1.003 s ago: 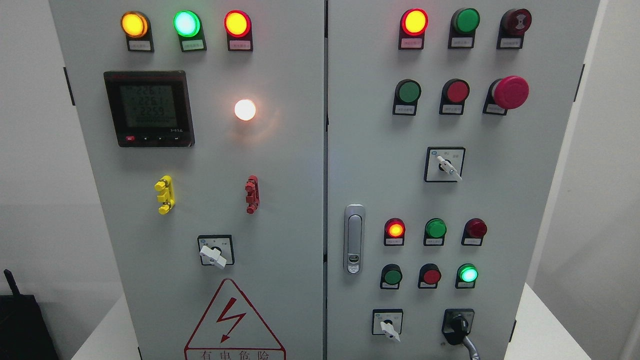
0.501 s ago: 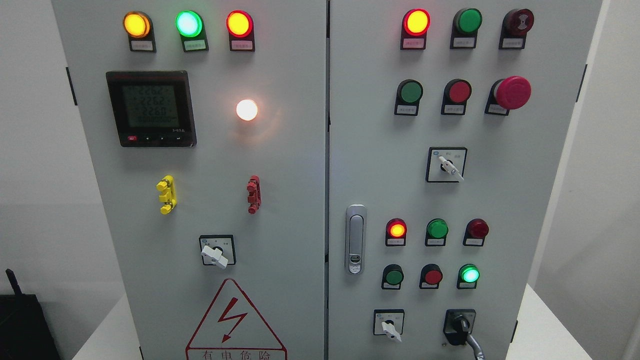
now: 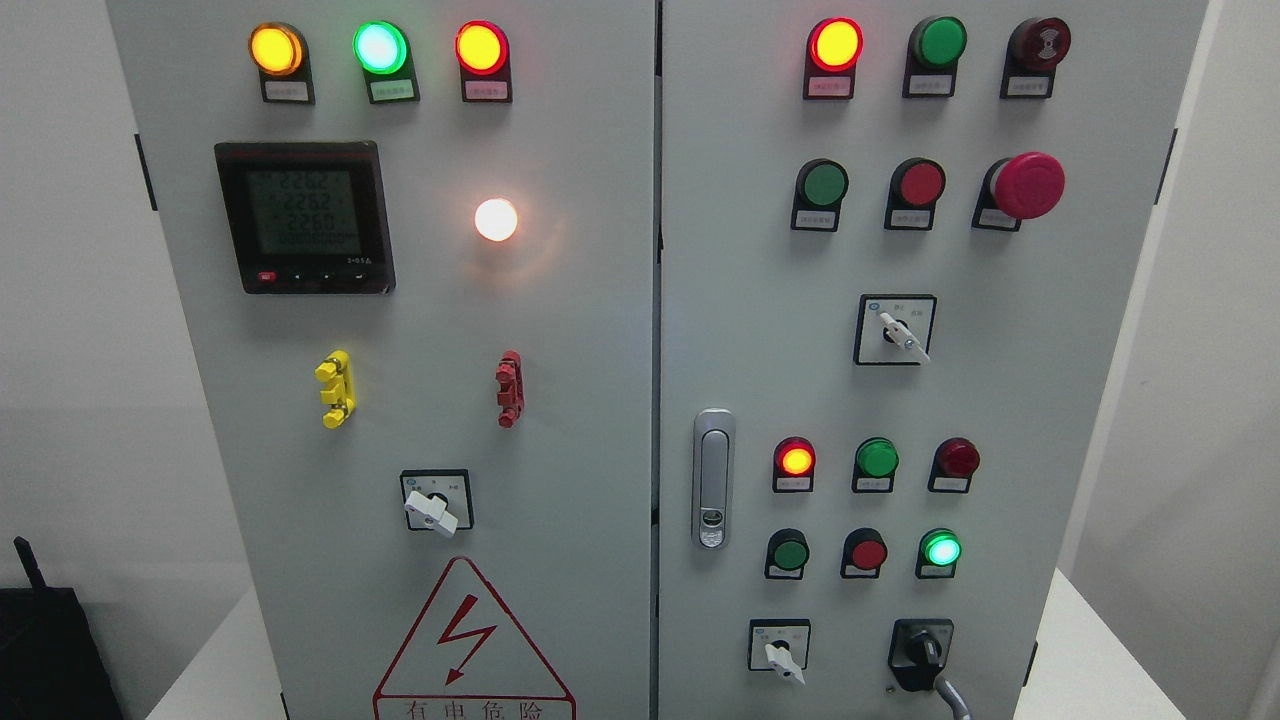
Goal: Trip black knob to open circuit
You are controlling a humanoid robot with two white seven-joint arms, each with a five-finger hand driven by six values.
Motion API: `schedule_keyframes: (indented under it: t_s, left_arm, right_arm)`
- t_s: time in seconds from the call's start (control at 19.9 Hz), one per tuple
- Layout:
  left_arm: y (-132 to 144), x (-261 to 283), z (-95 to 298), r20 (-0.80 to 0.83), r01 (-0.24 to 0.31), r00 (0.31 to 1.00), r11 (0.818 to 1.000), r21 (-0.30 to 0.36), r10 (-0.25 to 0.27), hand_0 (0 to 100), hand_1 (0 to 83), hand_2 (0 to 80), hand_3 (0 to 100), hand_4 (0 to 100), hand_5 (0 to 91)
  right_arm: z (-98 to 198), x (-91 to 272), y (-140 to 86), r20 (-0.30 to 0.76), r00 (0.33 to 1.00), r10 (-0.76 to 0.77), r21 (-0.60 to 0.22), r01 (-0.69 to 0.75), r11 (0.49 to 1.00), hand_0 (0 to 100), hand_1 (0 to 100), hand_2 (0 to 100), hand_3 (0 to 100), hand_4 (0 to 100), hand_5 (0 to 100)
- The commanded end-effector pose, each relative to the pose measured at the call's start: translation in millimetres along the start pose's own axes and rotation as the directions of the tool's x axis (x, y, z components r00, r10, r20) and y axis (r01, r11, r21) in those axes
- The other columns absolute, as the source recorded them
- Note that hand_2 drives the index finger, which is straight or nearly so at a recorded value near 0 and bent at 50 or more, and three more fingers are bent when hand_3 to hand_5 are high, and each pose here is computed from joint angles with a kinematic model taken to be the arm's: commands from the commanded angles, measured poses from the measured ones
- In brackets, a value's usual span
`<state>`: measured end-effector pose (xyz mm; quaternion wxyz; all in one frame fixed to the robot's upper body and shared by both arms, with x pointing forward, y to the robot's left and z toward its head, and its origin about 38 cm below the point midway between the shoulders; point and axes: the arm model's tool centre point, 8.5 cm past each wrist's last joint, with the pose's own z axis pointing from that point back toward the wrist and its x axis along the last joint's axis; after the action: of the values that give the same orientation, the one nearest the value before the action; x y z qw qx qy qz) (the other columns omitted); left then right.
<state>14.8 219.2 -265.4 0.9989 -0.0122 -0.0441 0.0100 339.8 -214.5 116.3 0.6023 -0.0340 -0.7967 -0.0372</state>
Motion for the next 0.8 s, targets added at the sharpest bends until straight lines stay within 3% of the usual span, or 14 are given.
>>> schedule_keyframes:
  t_s: [0.0,0.5,0.65,0.75]
  left_arm:
    - [-1.2,-0.2,0.0,-0.002,-0.004,1.000,1.000,-0.001,0.004,12,38.9,0.0,0,0,0.0]
    - [-0.3,0.8,-0.1,0.000,-0.003,1.000,1.000,0.000,0.003,12,38.9,0.0,0,0,0.0]
    - [-0.3,-0.2,0.0,-0.002,-0.003,1.000,1.000,0.000,0.003,12,38.9,0.0,0,0,0.0]
    - [-0.3,-0.2,0.0,-0.002,-0.003,1.000,1.000,0.000,0.003,12,38.9,0.0,0,0,0.0]
  right_arm:
    - [-2.0,14.4,-1.9,0.052,0.999,-0.012,-0.012,0.012,1.000,95,98,0,100,100,94]
    - [26.3,17.3,-4.8,0.037,0.999,-0.028,-0.055,0.030,0.998,100,97,1,100,100,96]
    - [36.9,15.0,-6.0,0.029,0.999,-0.029,-0.058,0.031,0.998,94,88,3,100,100,97]
    - [45.1,11.5,-6.8,0.021,0.999,-0.043,-0.061,0.045,0.997,90,88,3,100,97,94]
